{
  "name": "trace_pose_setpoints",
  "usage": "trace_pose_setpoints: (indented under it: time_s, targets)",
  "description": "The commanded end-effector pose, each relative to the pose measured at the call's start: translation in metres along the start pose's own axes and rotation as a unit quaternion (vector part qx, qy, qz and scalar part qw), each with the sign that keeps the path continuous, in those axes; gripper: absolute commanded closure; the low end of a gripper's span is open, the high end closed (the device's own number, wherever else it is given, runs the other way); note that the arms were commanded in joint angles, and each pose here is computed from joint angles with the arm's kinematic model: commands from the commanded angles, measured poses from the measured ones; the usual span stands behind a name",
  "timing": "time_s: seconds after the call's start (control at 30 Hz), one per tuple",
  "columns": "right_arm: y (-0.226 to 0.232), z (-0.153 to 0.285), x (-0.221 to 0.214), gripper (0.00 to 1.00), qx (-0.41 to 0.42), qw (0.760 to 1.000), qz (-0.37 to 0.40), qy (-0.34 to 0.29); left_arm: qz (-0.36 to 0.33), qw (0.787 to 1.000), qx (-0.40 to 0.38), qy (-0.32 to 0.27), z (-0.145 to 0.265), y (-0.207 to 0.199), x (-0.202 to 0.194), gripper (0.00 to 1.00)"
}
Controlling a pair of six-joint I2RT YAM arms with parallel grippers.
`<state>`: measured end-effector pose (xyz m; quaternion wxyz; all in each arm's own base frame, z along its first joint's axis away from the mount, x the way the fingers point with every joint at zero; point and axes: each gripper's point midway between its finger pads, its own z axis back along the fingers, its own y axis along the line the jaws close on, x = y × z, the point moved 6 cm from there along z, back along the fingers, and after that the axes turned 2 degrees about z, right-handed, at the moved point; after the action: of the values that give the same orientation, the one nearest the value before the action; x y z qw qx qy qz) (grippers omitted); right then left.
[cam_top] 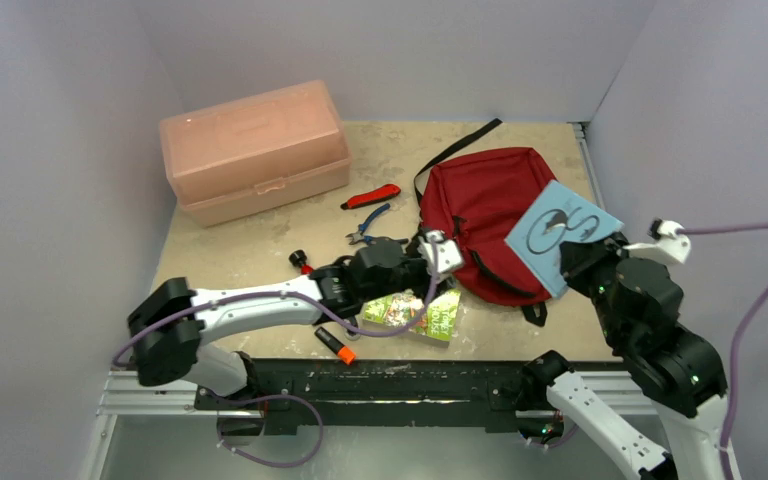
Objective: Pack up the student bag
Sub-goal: Pick up the book from the center of the board, then place the book in the student bag.
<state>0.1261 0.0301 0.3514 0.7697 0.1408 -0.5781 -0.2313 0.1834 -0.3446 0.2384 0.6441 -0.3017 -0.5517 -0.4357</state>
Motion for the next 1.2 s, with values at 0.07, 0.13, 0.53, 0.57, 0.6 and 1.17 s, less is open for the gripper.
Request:
trace_pose_setpoints:
  time_s: [0.07,0.13,0.53,0.57,0.6,1.17]
  targets:
    - [-0.052,0.049,0.038,1.0,-0.103,0.988,-0.041,-0.111,-0.214,0.976,-0.039,-0.035,-0.074,-0.04,0.008,0.34]
    - [-0.058,0.063,0.042,1.0,-0.09,0.987,-0.056,-0.123,-0.253,0.966,-0.043,-0.03,-0.095,-0.05,0.004,0.34]
    - [-0.076,0.098,0.031,1.0,-0.046,0.988,-0.103,-0.104,-0.35,0.934,0.0,0.065,-0.184,-0.063,-0.034,0.33]
    - [-0.077,0.099,0.03,1.0,-0.049,0.988,-0.102,-0.101,-0.355,0.932,0.008,0.072,-0.188,-0.061,-0.038,0.35]
    - [-0.079,0.099,0.029,1.0,-0.052,0.989,-0.101,-0.098,-0.355,0.932,0.021,0.069,-0.192,-0.059,-0.033,0.37]
    - [-0.079,0.079,0.014,1.0,-0.094,0.992,-0.053,-0.061,0.002,0.995,0.09,0.043,-0.161,0.006,0.052,1.0]
